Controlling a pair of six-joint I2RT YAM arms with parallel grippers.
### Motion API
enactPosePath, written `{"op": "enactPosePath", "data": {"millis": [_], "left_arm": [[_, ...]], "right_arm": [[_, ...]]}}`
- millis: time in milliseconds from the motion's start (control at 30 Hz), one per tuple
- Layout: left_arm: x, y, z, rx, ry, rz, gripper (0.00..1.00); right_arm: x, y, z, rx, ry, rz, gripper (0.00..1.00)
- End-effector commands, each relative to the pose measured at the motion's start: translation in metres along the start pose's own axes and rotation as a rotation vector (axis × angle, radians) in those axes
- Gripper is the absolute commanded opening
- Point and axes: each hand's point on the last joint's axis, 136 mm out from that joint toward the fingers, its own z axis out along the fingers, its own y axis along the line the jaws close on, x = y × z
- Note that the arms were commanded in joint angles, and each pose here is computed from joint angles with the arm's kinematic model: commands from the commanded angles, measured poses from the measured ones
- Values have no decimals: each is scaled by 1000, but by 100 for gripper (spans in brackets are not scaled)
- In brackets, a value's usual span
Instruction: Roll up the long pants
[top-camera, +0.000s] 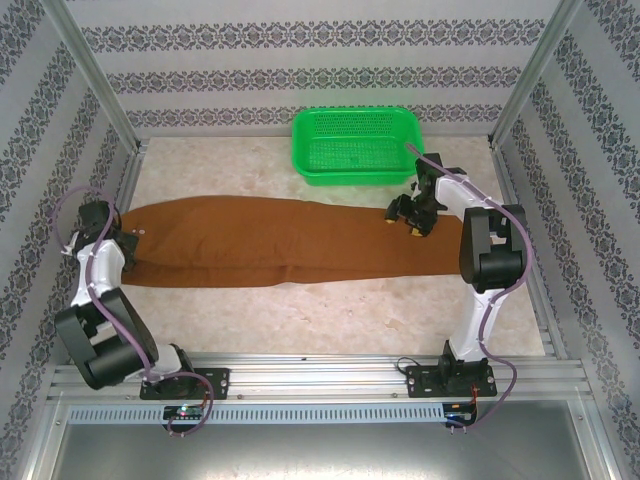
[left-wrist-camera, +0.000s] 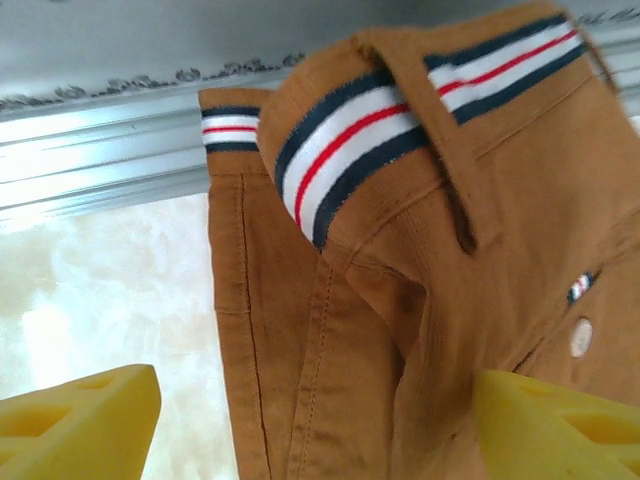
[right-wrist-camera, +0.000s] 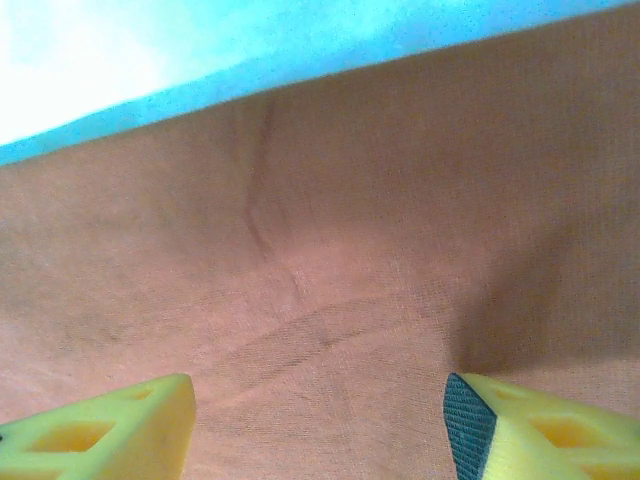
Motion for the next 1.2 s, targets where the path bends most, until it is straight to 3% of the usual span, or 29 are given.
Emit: {"op": "enactPosePath", "data": {"millis": [0, 200, 300, 333, 400, 433, 567, 633, 767, 833, 1000, 1167], "left_arm": [[-17, -22, 4, 64, -31, -35, 80], [-21, -32, 12, 78, -34, -20, 75], [-19, -36, 18, 77, -9, -6, 66], [-18, -38, 20, 85, -2, 2, 50], [-17, -44, 22, 106, 8, 12, 9], [-17, -46, 23, 116, 12, 14, 0], [-23, -65, 13, 168, 9, 30, 0], [-24, -73, 3, 182, 24, 60, 0], [-17, -70, -12, 218, 25, 78, 17], [-17, -64, -16, 235, -9, 72, 0], [-32, -83, -34, 326, -63, 57, 0], [-64, -155, -69, 515, -118, 70, 0]], "right_arm": [[18, -5, -5, -7, 29, -2, 68], [35, -19, 14, 19, 77, 21, 68], [37, -25, 20, 37, 94, 30, 68], [37, -25, 21, 40, 98, 28, 68], [36, -26, 20, 52, 96, 29, 67], [36, -28, 20, 58, 97, 29, 63], [36, -32, 22, 79, 111, 33, 47], [35, -31, 21, 77, 107, 37, 46], [34, -31, 22, 78, 104, 43, 45], [33, -31, 22, 76, 101, 44, 40], [32, -32, 23, 86, 110, 41, 39], [31, -33, 23, 92, 103, 49, 40]]}}
